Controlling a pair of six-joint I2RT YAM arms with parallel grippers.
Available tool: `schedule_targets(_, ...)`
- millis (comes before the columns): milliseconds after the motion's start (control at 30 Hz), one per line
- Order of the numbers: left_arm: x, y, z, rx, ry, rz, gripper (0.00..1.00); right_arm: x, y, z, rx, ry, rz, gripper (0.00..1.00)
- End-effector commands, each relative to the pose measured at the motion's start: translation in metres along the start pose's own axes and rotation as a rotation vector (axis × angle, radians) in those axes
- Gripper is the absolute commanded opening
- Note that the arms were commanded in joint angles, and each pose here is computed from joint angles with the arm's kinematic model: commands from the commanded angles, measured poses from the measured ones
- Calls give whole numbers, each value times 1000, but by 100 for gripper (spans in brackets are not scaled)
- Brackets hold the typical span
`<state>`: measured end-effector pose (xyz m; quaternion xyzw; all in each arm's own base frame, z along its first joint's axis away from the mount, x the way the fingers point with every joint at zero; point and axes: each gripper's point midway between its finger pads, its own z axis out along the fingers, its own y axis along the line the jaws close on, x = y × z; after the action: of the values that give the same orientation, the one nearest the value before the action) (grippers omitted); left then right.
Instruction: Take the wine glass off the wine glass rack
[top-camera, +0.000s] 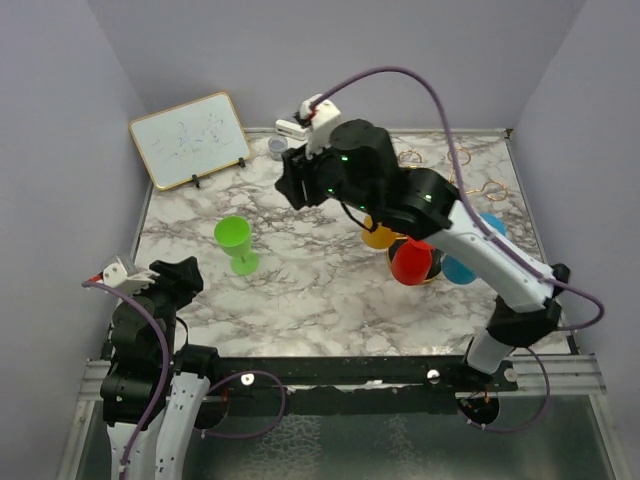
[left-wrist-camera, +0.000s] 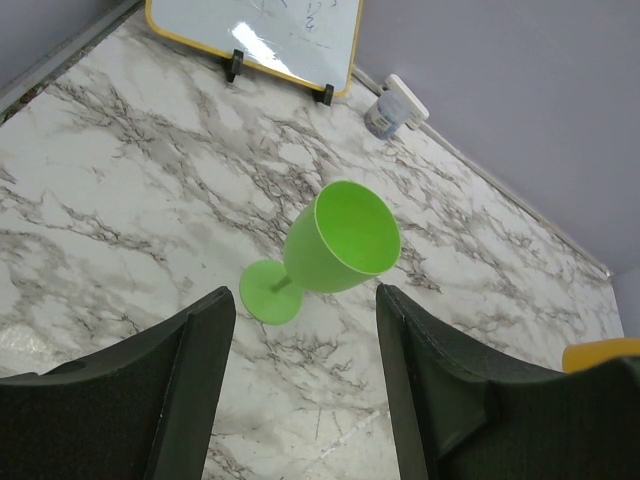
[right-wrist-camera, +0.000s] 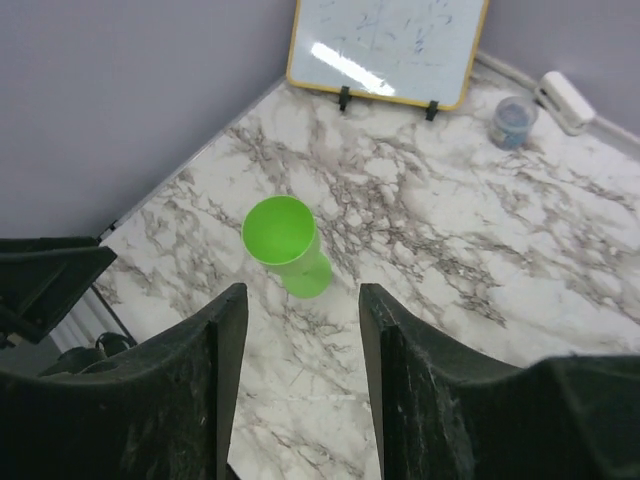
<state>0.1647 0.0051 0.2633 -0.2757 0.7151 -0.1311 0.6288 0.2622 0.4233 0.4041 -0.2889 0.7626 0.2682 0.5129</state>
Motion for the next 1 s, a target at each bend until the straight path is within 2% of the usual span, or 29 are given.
schedule_targets(0, -5, -1, 2, -5, -18, 7, 61, -42, -36, -79, 102, -205, 40, 53)
schedule_targets(100, -5, -2, 3, -4, -14, 9, 61, -55, -86, -125, 240, -298, 57, 58)
schedule_targets(233, -3, -2, 4, -4, -2, 14, 60, -62, -144, -160, 464, -318, 19, 62)
schedule_targets(367, -2, -3, 5, -6, 5, 16, 60, -67, -195, -169, 615, -308, -39, 65)
schedule_targets(500, -1, -3, 7, -6, 15, 21, 60, -77, -247, -159, 673, -261, -38, 65)
schedule_targets(700, 1, -3, 8, -7, 24, 24, 60, -69, -323, -176, 678, -259, 197, 61)
schedule_targets(900, 4, -6, 11, 1, 42, 34, 60, -18, -388, -214, 690, -248, 451, 58)
schedule_targets(967, 7, -7, 13, 2, 57, 39, 60, 1, -405, -229, 689, -258, 545, 53)
